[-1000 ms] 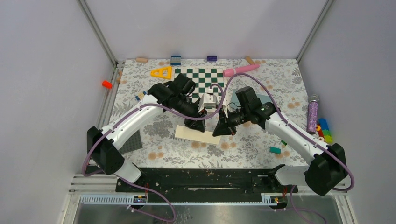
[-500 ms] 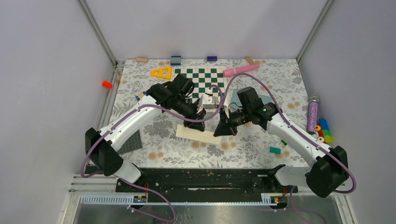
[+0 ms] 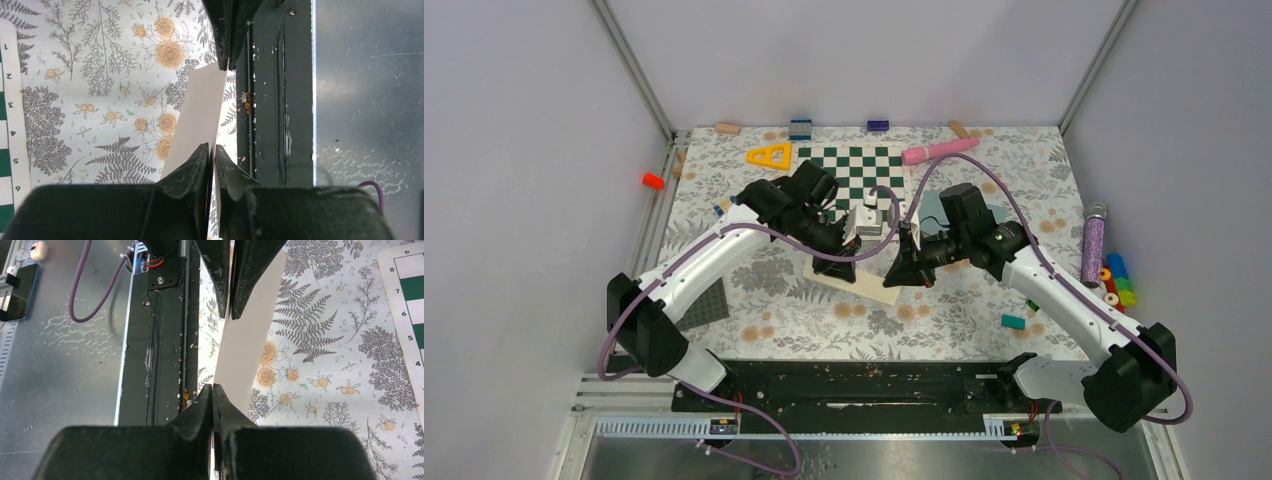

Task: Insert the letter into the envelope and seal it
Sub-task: Fold the letter.

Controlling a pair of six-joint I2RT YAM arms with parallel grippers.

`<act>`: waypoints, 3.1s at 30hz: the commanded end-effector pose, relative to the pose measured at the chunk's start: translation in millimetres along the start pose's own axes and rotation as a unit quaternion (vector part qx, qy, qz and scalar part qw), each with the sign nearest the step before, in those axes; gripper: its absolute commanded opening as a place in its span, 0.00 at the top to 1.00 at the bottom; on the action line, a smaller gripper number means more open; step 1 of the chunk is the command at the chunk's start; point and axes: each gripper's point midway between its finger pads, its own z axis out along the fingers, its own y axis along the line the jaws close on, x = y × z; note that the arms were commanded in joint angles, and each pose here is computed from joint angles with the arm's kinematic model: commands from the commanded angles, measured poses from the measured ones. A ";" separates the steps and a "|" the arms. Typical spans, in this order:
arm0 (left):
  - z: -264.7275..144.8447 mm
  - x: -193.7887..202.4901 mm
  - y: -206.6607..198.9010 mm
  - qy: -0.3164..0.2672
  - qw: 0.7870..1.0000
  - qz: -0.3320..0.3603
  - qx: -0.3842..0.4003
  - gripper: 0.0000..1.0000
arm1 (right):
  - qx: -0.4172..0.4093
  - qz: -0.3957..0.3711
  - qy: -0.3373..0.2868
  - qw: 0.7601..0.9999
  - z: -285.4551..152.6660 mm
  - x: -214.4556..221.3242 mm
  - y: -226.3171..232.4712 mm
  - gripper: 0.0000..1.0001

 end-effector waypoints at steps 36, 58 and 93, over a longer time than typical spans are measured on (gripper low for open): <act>-106.2 35.8 30.4 -0.089 0.989 0.009 -0.115 0.04 | 0.017 -0.009 -0.064 0.998 -24.9 -29.8 -4.5 1.00; -73.6 24.2 17.7 -0.120 0.991 0.053 -0.035 0.02 | -0.009 0.008 -0.088 0.996 -32.3 -42.9 4.9 1.00; -78.7 0.2 7.8 -0.166 0.982 0.068 -0.066 0.60 | -0.008 0.091 -0.127 0.988 -49.1 -44.2 -26.3 1.00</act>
